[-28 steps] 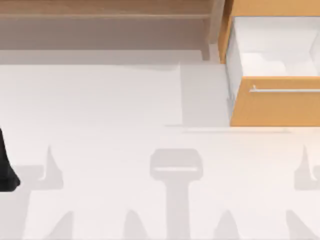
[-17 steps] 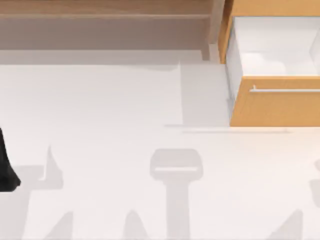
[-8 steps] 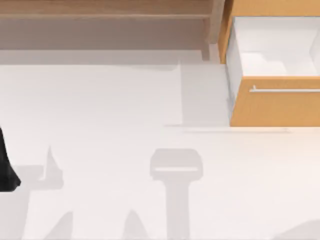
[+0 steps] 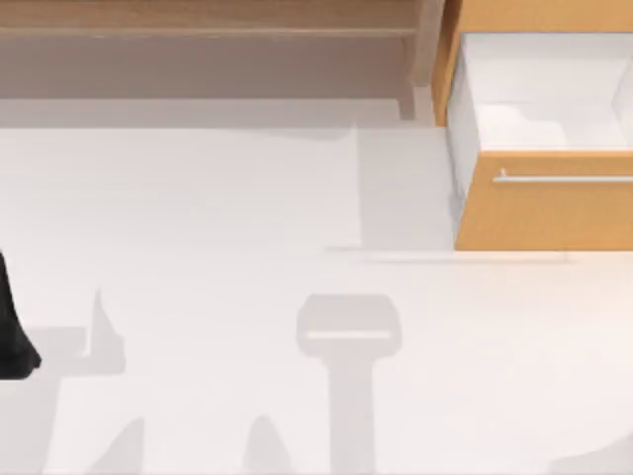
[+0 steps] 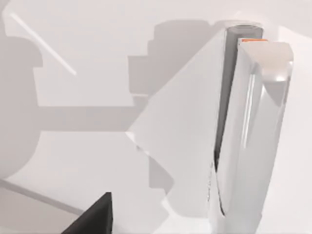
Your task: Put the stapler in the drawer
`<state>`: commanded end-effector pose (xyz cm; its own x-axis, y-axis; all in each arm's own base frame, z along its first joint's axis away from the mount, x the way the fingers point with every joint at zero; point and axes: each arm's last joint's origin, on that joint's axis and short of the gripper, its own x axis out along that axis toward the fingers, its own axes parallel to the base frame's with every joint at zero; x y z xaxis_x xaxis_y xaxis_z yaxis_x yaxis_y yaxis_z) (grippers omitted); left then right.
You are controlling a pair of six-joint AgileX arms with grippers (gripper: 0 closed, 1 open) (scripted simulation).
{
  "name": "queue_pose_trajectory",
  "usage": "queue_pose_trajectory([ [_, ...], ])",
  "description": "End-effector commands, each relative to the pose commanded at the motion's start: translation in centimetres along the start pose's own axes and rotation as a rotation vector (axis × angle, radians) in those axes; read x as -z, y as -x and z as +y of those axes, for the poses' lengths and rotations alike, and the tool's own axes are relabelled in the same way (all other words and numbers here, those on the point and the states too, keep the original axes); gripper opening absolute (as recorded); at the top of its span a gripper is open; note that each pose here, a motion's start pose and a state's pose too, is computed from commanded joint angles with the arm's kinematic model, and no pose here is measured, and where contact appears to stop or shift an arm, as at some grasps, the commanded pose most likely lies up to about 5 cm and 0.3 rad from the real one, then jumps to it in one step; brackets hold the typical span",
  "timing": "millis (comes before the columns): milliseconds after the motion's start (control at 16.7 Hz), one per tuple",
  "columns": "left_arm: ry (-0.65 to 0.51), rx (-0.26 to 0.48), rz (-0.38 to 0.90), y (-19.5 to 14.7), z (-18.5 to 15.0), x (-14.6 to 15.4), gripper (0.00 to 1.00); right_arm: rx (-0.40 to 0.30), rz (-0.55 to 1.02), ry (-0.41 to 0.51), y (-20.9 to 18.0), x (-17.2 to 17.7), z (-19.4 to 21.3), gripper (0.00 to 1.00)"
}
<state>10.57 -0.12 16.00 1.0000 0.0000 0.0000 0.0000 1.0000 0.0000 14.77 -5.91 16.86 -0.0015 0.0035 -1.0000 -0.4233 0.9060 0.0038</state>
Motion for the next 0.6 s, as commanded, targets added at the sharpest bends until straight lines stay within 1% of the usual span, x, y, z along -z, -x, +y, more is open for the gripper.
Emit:
queue_pose_trajectory([
  [180, 0.000, 0.000, 0.000, 0.0, 0.0, 0.0, 1.00, -0.002, 0.001, 0.001, -0.5, 0.0, 0.1, 1.00],
  [600, 0.000, 0.000, 0.000, 0.0, 0.0, 0.0, 1.00, 0.002, -0.002, 0.000, -4.8, 0.0, 0.0, 1.00],
])
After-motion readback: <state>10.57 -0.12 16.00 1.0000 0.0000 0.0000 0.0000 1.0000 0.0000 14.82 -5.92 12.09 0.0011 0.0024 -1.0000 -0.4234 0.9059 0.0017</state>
